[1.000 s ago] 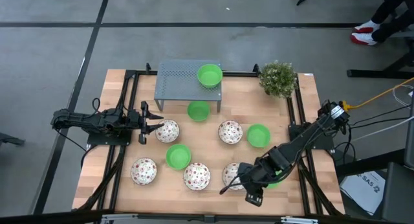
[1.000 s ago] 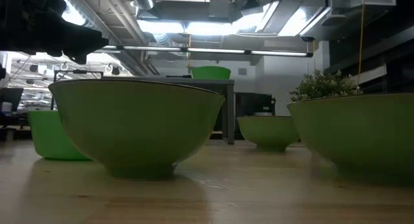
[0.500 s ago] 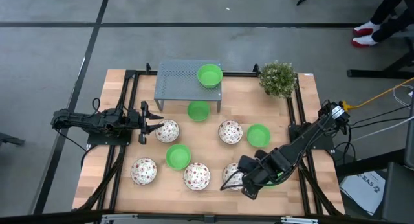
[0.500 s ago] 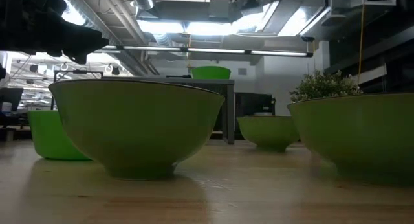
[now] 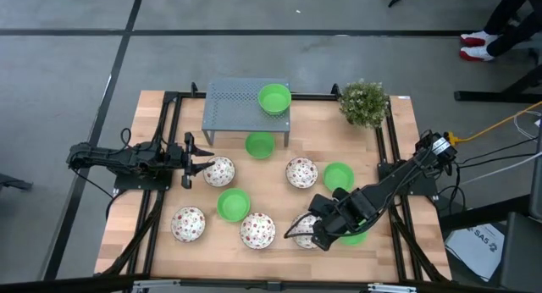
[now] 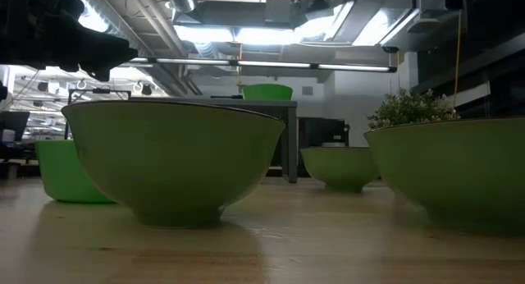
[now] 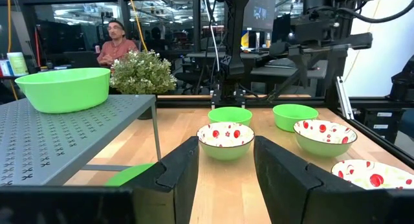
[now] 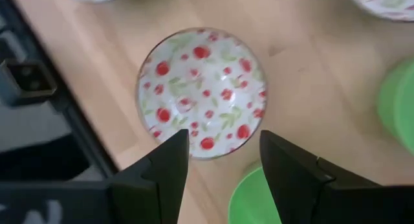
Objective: Pick & Place Mini bowls
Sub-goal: Stack the green bowl on the green bowl on the shelf
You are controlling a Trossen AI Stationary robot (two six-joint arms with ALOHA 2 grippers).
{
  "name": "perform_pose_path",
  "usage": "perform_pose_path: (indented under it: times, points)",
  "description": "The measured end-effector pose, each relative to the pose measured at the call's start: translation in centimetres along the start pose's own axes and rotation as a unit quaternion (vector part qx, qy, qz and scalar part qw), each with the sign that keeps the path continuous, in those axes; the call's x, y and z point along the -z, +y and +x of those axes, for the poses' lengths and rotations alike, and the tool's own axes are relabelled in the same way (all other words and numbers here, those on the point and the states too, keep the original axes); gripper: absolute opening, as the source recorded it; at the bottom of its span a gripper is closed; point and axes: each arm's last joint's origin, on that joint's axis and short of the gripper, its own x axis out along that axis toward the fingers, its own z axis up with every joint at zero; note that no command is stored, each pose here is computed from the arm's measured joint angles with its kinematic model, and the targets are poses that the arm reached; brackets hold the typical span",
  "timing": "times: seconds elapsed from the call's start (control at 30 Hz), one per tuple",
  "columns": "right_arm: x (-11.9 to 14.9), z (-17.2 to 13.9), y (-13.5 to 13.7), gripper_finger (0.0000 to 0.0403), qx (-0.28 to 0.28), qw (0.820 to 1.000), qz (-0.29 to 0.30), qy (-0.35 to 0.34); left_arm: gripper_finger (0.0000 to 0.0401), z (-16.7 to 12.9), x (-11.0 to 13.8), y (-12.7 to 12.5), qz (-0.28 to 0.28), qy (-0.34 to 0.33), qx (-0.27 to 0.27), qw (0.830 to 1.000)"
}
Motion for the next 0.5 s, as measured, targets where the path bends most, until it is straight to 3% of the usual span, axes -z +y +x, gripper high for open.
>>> perform_pose_path:
  times: [0.17,0.5]
  points:
    - [-0.07,0.17,-0.23,0.0189,0.025,0.998,0.046,-0.024,0.0143,0.00,0.00,0.00,0.000,0.000,0.000,1.000]
    - [0.26,0.12,-0.75,0.0189,0.054,0.996,0.069,-0.015,0.0143,0.00,0.00,0.00,0.000,0.000,0.000,1.000]
